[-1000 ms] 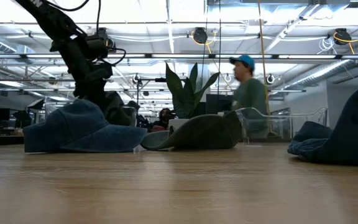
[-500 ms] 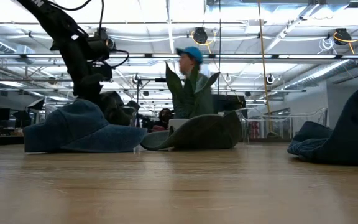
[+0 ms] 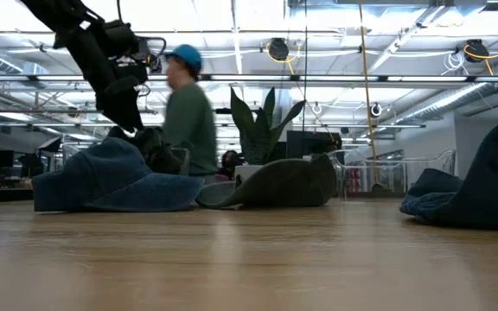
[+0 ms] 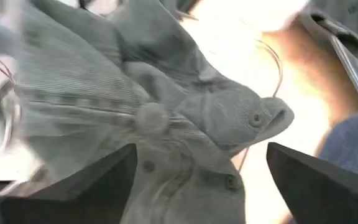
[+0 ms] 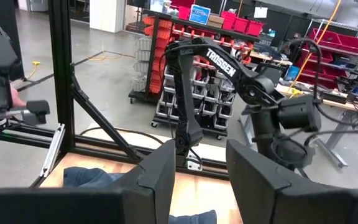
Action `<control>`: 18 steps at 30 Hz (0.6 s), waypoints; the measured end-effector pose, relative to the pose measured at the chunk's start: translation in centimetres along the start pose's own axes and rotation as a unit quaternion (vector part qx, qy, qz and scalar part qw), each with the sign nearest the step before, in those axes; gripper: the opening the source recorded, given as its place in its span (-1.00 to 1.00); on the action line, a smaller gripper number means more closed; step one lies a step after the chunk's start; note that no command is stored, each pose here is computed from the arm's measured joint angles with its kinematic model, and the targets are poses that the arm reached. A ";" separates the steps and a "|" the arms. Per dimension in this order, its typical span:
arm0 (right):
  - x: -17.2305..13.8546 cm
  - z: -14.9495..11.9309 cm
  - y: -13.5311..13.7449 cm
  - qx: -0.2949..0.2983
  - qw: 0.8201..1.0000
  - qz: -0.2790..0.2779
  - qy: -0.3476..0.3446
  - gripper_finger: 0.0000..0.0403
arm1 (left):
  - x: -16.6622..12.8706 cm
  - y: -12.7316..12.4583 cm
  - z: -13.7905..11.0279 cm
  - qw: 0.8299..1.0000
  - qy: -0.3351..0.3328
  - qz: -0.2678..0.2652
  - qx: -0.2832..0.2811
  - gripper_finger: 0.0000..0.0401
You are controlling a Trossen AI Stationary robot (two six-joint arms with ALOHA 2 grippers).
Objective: Pick & Place hat
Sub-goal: Put the green cap into the left transparent bin
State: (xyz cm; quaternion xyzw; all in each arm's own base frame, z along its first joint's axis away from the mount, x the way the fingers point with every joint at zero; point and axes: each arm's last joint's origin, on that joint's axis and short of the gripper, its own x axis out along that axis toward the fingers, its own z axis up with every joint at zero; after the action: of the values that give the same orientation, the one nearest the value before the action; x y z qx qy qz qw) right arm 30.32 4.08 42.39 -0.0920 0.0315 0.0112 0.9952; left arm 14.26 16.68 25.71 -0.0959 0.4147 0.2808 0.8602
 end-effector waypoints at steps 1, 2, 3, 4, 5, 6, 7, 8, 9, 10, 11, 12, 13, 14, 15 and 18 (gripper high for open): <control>0.0 0.0 0.0 0.000 1.000 0.000 0.000 -0.36 | -0.4 0.0 0.0 1.000 -0.008 0.005 0.001 0.88; 0.0 0.0 0.0 0.000 1.000 0.000 0.000 -0.36 | -0.8 -0.1 0.1 1.000 -0.015 0.008 0.003 0.92; 0.0 0.0 0.0 0.000 1.000 0.000 0.000 -0.36 | -1.2 -0.2 0.1 1.000 -0.022 0.012 0.004 0.96; 0.0 0.0 0.0 0.000 1.000 0.000 0.000 -0.36 | -1.6 -0.3 0.1 0.999 -0.029 0.018 0.007 0.97; 0.0 0.0 0.0 -0.001 1.000 0.000 0.000 -0.36 | -2.0 -0.4 0.1 0.999 -0.036 0.023 0.009 0.98; 0.0 0.0 0.0 -0.002 1.000 0.000 0.000 -0.36 | -2.4 -0.6 0.1 0.999 -0.044 0.027 0.012 0.98; 0.0 0.0 0.0 -0.003 1.000 0.000 0.000 -0.36 | -2.9 -0.7 0.1 0.998 -0.052 0.030 0.015 0.96; 0.0 0.0 0.0 -0.005 1.000 0.000 0.000 -0.36 | -3.3 -0.9 0.1 0.997 -0.061 0.030 0.018 0.95; 0.0 0.0 0.0 -0.006 1.000 0.000 0.000 -0.36 | -3.7 -1.1 0.1 0.997 -0.071 0.030 0.022 0.94; 0.0 0.0 0.0 -0.006 1.000 0.000 0.000 -0.36 | -4.2 -1.4 0.1 0.996 -0.079 0.030 0.026 0.92; 0.0 0.0 0.0 -0.006 1.000 0.000 0.000 -0.36 | -4.6 -1.6 0.1 0.995 -0.089 0.029 0.029 0.91; 0.0 0.0 0.0 -0.006 1.000 0.000 0.000 -0.36 | -5.0 -1.8 0.1 0.994 -0.099 0.028 0.032 0.90; 0.0 0.0 0.0 -0.006 1.000 0.000 0.000 -0.36 | -5.5 -2.0 0.1 0.993 -0.108 0.027 0.036 0.89; 0.0 0.0 0.0 -0.006 1.000 0.000 0.000 -0.36 | -5.8 -2.2 0.0 0.992 -0.116 0.025 0.039 0.88; 0.0 0.0 0.0 -0.006 1.000 0.000 0.000 -0.36 | -6.2 -2.4 0.0 0.991 -0.125 0.024 0.043 0.87; 0.0 0.0 0.0 -0.005 1.000 0.000 0.000 -0.36 | -7.3 -3.0 -0.2 0.988 -0.148 0.017 0.048 0.86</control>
State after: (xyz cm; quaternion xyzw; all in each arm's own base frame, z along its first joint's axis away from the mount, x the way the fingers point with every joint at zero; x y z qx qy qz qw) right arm 30.31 4.08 42.41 -0.0970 0.0313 0.0111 0.9947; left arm 12.20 11.21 30.98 -0.0048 0.2973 0.2859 0.9110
